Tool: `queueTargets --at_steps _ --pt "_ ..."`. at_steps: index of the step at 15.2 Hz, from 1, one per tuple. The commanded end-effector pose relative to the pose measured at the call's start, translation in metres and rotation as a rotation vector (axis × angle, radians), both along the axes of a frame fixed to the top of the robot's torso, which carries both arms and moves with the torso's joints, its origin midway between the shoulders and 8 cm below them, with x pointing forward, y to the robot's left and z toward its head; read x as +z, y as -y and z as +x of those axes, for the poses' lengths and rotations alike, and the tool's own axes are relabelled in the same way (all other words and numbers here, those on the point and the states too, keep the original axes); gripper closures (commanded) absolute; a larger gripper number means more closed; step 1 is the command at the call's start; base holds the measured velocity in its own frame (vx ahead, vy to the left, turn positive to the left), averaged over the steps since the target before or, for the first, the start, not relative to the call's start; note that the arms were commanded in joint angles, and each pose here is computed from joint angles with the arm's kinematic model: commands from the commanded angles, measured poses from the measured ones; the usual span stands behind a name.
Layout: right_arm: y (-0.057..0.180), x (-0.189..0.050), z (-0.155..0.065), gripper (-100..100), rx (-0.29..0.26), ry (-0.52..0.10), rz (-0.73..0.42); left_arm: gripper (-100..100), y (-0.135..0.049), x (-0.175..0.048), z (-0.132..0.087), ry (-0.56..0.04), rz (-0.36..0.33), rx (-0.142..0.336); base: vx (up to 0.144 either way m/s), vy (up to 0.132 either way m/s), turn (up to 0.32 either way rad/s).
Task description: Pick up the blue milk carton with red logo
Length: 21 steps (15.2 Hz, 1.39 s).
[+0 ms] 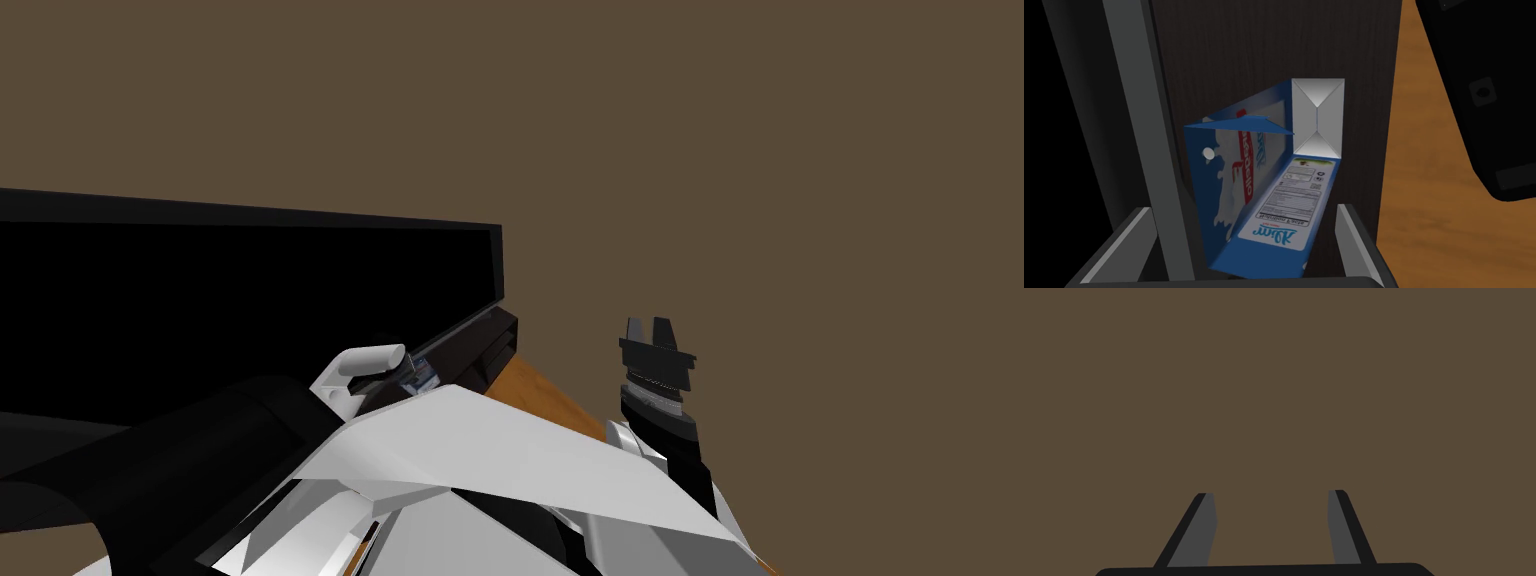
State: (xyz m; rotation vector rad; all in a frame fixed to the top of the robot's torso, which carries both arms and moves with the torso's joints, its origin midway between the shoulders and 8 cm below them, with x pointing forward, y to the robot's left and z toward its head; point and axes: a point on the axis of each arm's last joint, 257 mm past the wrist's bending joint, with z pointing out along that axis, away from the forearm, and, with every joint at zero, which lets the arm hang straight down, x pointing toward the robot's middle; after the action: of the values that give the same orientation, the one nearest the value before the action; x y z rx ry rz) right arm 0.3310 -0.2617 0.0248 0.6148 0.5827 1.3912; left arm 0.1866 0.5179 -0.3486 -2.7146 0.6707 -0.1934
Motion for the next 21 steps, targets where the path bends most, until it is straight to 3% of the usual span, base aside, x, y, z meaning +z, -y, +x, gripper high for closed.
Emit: queueTargets --at_steps 1,7,10,17,18,21 --pt "0.000 0.000 0.000 0 0.000 0.000 0.000 -100 0.002 -0.002 -0.008 -0.026 -0.022 0.024 0.004 0.037 -0.097" --pt "0.000 0.000 0.000 0 0.000 0.000 0.000 -100 0.009 -0.006 -0.036 -0.103 -0.094 0.107 0.006 0.043 -0.109" --pt "0.000 0.000 0.000 0 0.000 0.000 0.000 -100 0.012 -0.007 -0.043 -0.122 -0.114 0.126 0.010 0.032 -0.074" --pt "0.000 0.000 0.000 0 0.000 0.000 0.000 -100 0.006 -0.023 -0.036 -0.112 -0.105 0.114 -0.003 -0.001 0.008" --pt "0.000 0.000 0.000 0 0.000 0.000 0.000 100 0.005 -0.024 -0.035 -0.110 -0.104 0.113 0.000 0.000 0.000" --pt "0.000 0.000 0.000 0 0.000 0.000 0.000 100 0.006 -0.024 -0.036 -0.112 -0.106 0.114 0.000 0.000 0.000"
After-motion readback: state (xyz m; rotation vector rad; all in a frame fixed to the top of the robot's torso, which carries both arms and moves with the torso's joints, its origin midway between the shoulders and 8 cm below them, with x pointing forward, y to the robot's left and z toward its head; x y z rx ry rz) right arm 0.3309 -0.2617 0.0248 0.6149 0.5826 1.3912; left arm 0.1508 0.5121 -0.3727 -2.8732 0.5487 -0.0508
